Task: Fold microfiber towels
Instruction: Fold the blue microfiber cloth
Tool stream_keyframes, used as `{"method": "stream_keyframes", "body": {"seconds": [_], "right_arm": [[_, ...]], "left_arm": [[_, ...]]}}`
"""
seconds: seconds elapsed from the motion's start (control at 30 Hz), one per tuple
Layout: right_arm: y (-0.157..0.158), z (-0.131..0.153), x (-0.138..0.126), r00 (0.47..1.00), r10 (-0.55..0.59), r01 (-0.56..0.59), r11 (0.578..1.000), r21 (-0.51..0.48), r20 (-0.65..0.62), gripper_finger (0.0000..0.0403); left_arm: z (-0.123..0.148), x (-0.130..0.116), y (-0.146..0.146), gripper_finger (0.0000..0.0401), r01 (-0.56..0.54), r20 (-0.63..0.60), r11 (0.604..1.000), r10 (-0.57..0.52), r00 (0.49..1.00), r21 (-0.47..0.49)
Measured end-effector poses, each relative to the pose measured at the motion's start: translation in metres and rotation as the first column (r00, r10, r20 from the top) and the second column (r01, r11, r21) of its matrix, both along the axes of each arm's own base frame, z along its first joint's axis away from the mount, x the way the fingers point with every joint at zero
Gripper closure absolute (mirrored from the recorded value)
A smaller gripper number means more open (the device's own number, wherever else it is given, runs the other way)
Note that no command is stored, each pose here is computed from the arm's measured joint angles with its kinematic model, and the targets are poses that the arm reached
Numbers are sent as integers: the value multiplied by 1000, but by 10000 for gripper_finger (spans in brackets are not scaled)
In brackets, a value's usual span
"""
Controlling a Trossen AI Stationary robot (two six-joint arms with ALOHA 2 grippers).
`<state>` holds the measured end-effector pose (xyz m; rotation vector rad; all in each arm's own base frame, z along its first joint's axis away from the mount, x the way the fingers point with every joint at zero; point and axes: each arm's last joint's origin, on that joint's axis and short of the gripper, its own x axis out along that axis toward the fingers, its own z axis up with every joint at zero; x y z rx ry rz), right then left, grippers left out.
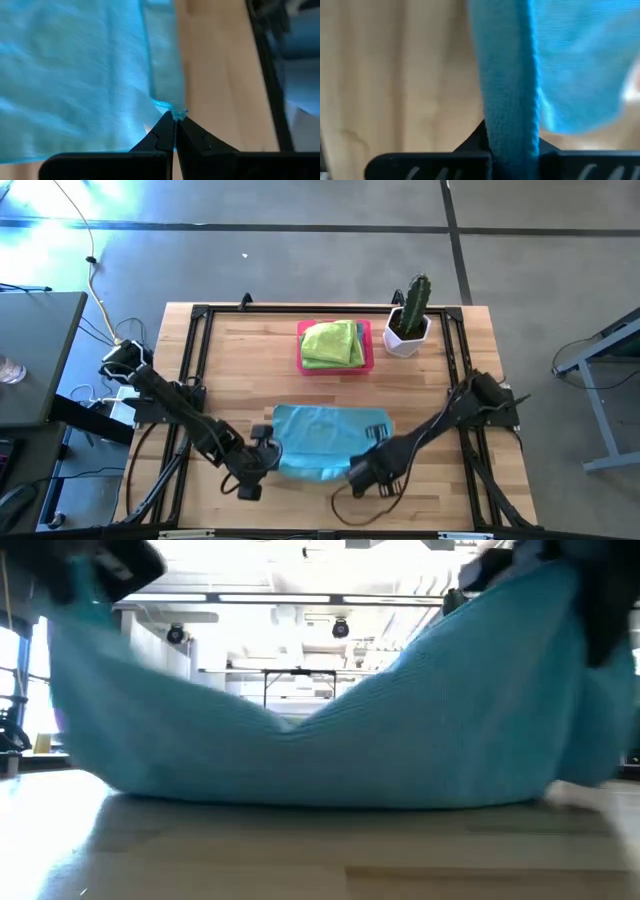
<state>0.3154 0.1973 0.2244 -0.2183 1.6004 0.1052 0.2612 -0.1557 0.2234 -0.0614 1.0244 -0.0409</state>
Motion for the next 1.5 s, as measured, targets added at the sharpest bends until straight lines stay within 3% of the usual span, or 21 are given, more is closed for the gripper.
{"method": "stream_keyframes", "body": {"seconds": [0.27, 0.4, 0.57, 0.77, 0.93, 1.07, 1.23, 1.4, 1.5], "right_arm": [[27, -36, -4, 992, -11, -5, 992, 129, 124, 402], [19, -62, -17, 986, -98, 68, 975, 211, 135, 402], [8, -61, -35, 969, -140, 79, 956, 281, 203, 403], [-27, -52, -51, 959, -157, 81, 949, 303, 235, 403], [-56, -45, -61, 962, -165, 76, 926, 369, 216, 403], [-78, -39, -66, 954, -179, 78, 923, 377, 242, 403], [-109, -49, -65, 948, -221, 133, 928, 348, 228, 403], [-136, -70, -64, 943, -310, 246, 892, 379, 119, 403], [-144, -71, -59, 947, -285, 211, 900, 381, 151, 403]], "left_arm": [[-19, 1, -13, 401, 10, -65, 1000, -10, 998, -2], [-24, 3, -13, 401, -61, -65, 998, 60, 996, -4], [-12, 2, -2, 401, -189, 9, 981, 188, 982, 34], [-6, 9, 25, 401, -291, 51, 949, 286, 957, 123], [-9, 7, 48, 401, -376, 42, 886, 380, 924, 271], [-9, 8, 61, 401, -421, 54, 846, 428, 902, 328], [-12, 12, 69, 401, -443, 49, 829, 455, 889, 341], [-18, 15, 71, 401, -486, 55, 804, 499, 865, 342], [-25, 17, 73, 401, -493, 35, 792, 517, 855, 359]]}}
